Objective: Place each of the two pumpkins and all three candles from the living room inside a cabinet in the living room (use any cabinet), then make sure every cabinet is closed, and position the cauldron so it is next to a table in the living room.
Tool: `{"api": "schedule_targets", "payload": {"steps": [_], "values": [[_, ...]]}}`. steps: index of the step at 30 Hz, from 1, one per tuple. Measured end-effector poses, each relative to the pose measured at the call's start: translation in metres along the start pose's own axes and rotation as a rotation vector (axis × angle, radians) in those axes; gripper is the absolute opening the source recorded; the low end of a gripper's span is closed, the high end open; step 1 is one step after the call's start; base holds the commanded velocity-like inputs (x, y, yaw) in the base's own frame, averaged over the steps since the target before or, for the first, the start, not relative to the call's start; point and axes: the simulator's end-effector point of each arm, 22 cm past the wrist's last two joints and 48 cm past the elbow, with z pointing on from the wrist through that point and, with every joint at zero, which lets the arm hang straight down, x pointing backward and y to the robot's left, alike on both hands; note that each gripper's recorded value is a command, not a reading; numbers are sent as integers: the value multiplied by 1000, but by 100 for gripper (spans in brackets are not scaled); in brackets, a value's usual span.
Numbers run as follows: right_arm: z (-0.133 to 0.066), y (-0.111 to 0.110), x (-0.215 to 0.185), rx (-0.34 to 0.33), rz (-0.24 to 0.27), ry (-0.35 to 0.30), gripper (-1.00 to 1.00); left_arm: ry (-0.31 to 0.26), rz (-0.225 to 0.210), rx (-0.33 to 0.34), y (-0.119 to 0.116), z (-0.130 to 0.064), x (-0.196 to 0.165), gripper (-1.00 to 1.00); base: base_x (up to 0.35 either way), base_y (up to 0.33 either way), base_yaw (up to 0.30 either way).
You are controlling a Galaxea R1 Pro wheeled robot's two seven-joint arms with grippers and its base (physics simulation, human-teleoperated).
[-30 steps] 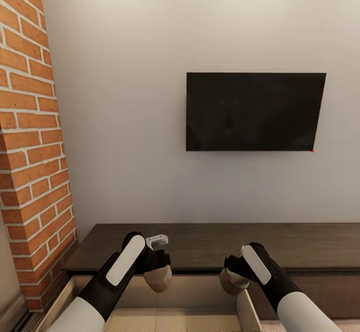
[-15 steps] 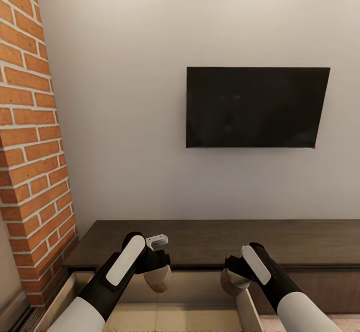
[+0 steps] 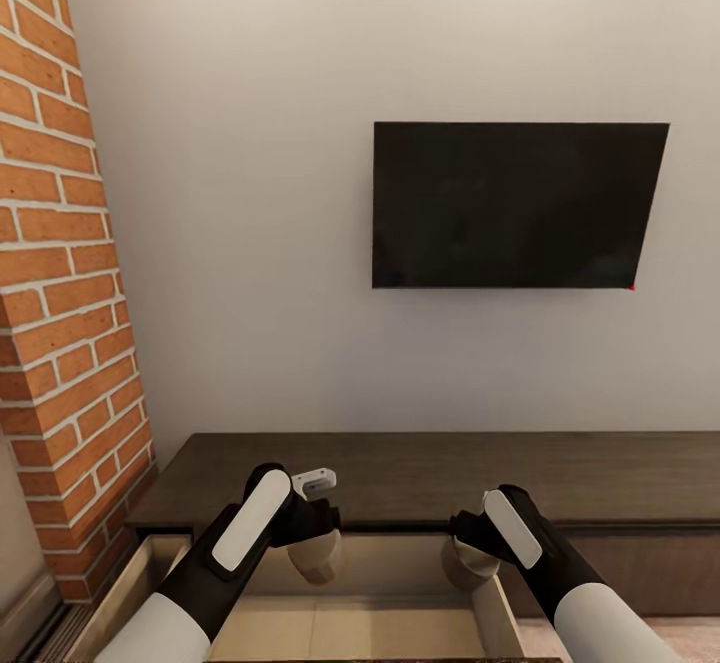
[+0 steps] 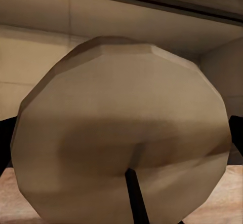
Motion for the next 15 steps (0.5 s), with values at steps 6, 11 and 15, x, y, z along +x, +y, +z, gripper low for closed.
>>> {"api": "schedule_targets", "payload": {"steps": [6,11,15], "values": [[4,-1,3,3,0,9,-100,9,-2,-1,1,4,2,-100,0,0,0],[7,-2,5,7,0,17,-100,17,-3,-3,2,8,4,-100,0,0,0],[10,-2,7,8,1,23,-100,24,-4,-5,3,10,5,-100,0,0,0]]}}
